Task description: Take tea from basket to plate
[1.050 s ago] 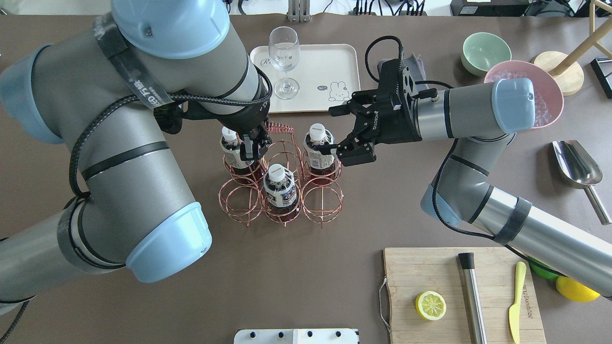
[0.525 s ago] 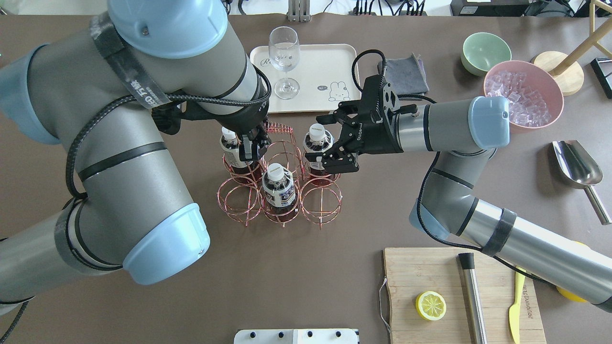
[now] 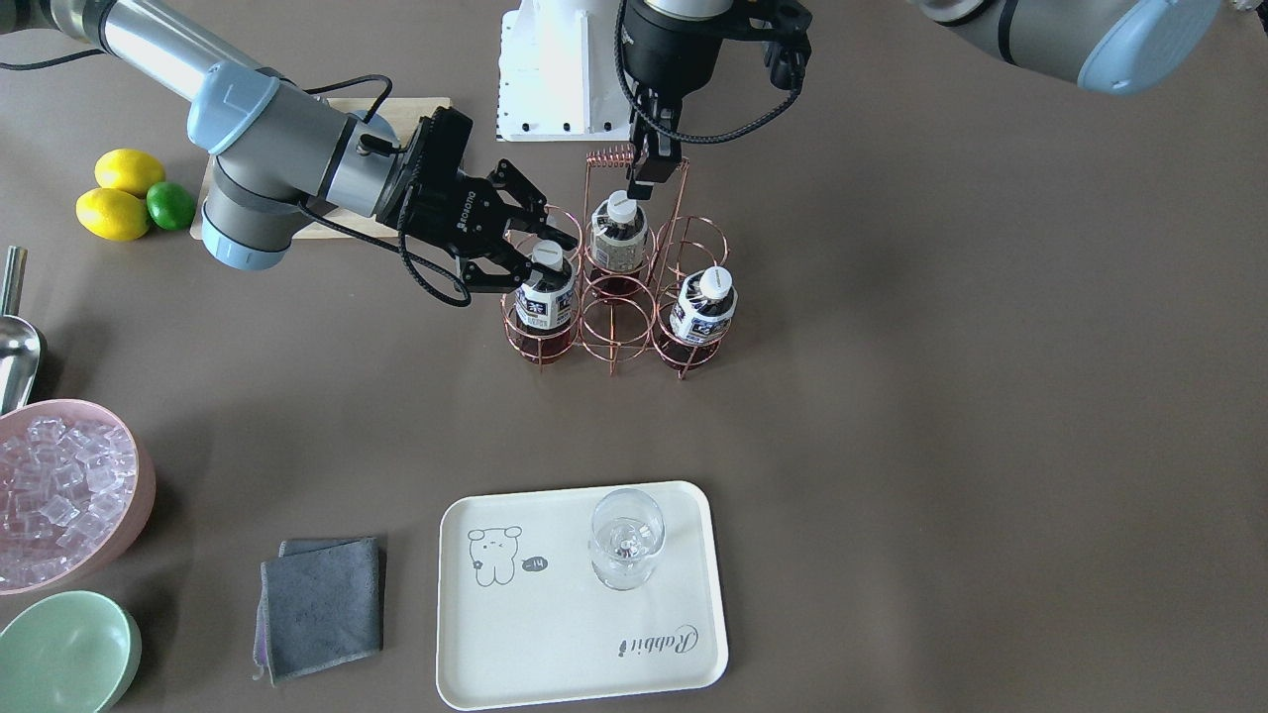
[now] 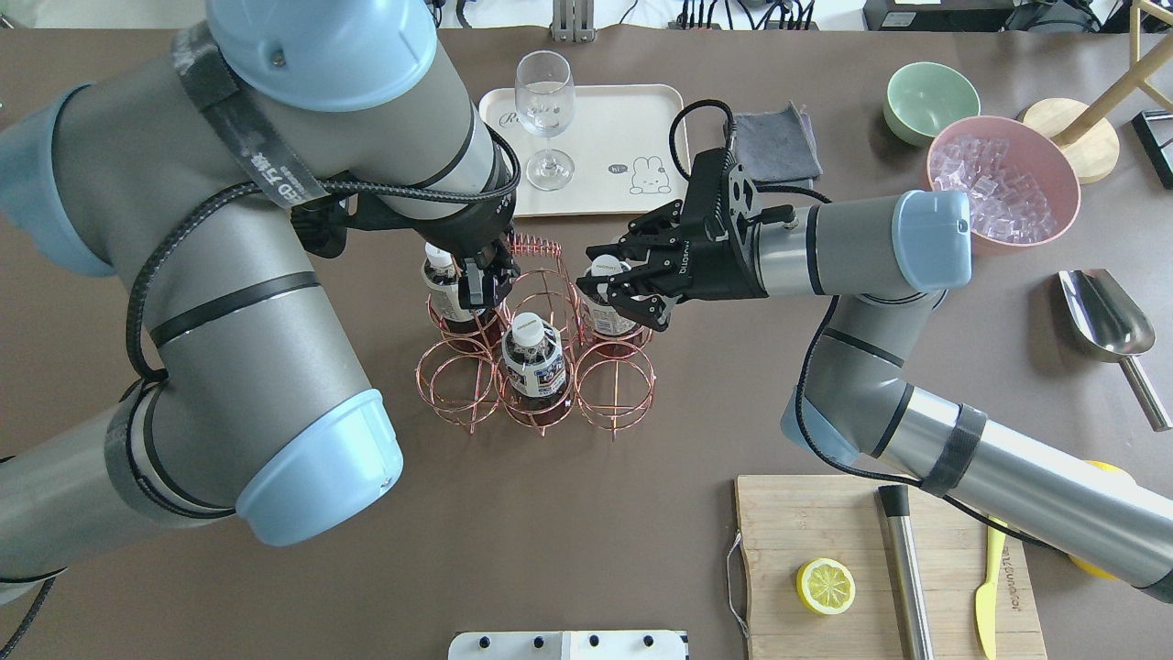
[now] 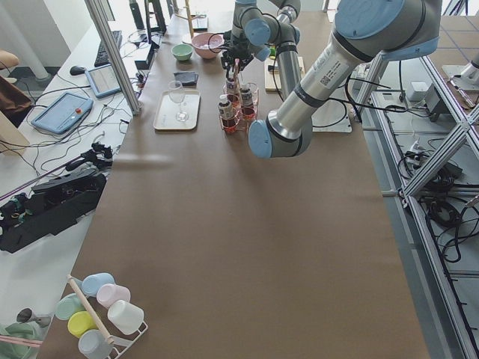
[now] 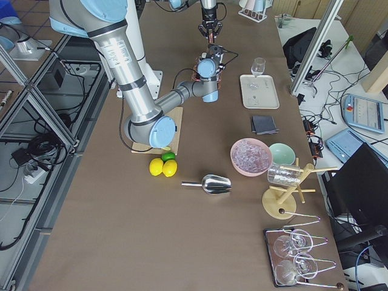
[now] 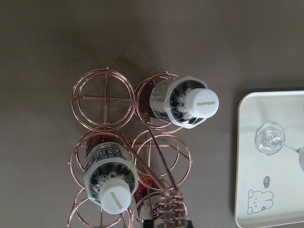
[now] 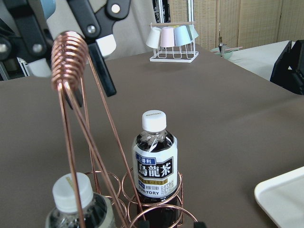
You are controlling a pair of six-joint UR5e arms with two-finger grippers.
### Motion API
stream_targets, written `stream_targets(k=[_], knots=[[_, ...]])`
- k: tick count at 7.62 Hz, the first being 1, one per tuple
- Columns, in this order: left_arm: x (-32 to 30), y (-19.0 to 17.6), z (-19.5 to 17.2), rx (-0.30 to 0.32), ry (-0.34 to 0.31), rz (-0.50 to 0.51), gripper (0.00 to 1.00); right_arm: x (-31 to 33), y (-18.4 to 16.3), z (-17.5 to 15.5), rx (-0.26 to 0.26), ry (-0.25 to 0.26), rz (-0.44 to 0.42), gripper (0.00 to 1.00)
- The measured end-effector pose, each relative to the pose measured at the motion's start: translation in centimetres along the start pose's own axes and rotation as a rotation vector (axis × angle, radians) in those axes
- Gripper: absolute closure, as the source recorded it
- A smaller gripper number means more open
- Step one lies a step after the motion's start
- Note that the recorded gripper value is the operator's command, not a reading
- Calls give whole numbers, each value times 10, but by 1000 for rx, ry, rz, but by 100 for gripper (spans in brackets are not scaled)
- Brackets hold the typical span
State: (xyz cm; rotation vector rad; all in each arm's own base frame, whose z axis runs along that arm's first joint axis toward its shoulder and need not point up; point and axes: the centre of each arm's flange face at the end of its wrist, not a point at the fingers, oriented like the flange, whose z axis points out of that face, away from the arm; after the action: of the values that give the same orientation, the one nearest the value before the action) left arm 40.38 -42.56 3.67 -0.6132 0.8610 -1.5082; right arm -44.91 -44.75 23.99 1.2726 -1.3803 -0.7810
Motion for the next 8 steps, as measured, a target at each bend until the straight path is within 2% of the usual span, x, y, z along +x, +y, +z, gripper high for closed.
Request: stream_targets(k=[4,8], knots=[[0,0,2,4,-3,-1,100,11,-11,-17,6,3,-9,100],[1,0,5,10,-5,-3,100,17,-63,-52,42,28,3,100]])
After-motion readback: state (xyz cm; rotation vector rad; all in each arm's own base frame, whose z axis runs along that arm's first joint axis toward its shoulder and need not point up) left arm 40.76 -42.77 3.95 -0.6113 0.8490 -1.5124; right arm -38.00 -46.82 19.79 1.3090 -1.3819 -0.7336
